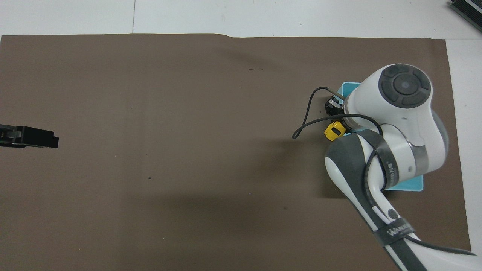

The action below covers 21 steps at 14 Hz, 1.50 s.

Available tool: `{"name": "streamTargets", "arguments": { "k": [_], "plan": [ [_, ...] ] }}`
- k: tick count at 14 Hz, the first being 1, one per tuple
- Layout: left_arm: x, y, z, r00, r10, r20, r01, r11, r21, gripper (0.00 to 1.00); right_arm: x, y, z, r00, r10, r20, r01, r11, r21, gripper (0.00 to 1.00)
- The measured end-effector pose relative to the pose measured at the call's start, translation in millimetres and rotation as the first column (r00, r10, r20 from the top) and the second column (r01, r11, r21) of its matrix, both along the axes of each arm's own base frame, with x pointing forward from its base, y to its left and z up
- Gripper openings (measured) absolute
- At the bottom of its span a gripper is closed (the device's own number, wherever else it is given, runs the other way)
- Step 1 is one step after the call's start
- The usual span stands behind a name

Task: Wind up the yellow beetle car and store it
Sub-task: 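Lift the yellow car and carry it over the blue box, then lower the car into the box and open the right gripper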

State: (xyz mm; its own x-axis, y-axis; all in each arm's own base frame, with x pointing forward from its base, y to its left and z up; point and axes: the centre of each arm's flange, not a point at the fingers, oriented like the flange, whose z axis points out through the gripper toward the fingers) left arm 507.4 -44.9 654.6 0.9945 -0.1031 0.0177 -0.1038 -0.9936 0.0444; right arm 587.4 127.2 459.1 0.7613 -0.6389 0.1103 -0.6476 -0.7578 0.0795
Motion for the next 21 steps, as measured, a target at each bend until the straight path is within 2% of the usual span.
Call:
{"name": "streamTargets", "arguments": {
  "k": [4, 9, 12, 16, 21],
  "plan": [
    [0.2, -0.2, 0.1, 1.000, -0.013, 0.002, 0.013, 1.000, 0.000, 1.00, -0.5, -46.2, 7.0, 0.973, 0.224, -0.062, -0.222, 0.974, 0.043, 0.45],
    [0.9, 6.4, 0.3, 1.000, -0.001, 0.004, 0.001, 1.000, -0.001, 1.00, -6.5, -107.5, 3.2, 0.876, 0.473, -0.096, -0.469, 0.881, 0.067, 0.45],
    [0.9, 7.1, 0.3, 1.000, 0.000, 0.004, 0.000, 1.000, -0.001, 1.00, -15.4, -133.9, -7.7, 0.837, 0.543, -0.071, -0.539, 0.839, 0.073, 0.45],
    [0.9, 7.1, 0.3, 1.000, 0.000, 0.004, 0.000, 1.000, -0.001, 1.00, -37.5, -137.2, -41.6, 0.806, 0.592, -0.016, -0.591, 0.806, 0.048, 0.45],
    [0.9, 7.2, 0.3, 1.000, 0.000, 0.004, 0.000, 1.000, -0.001, 1.00, -51.7, -142.6, -83.2, 0.800, 0.599, 0.035, -0.600, 0.800, 0.017, 0.45]
  ]
}}
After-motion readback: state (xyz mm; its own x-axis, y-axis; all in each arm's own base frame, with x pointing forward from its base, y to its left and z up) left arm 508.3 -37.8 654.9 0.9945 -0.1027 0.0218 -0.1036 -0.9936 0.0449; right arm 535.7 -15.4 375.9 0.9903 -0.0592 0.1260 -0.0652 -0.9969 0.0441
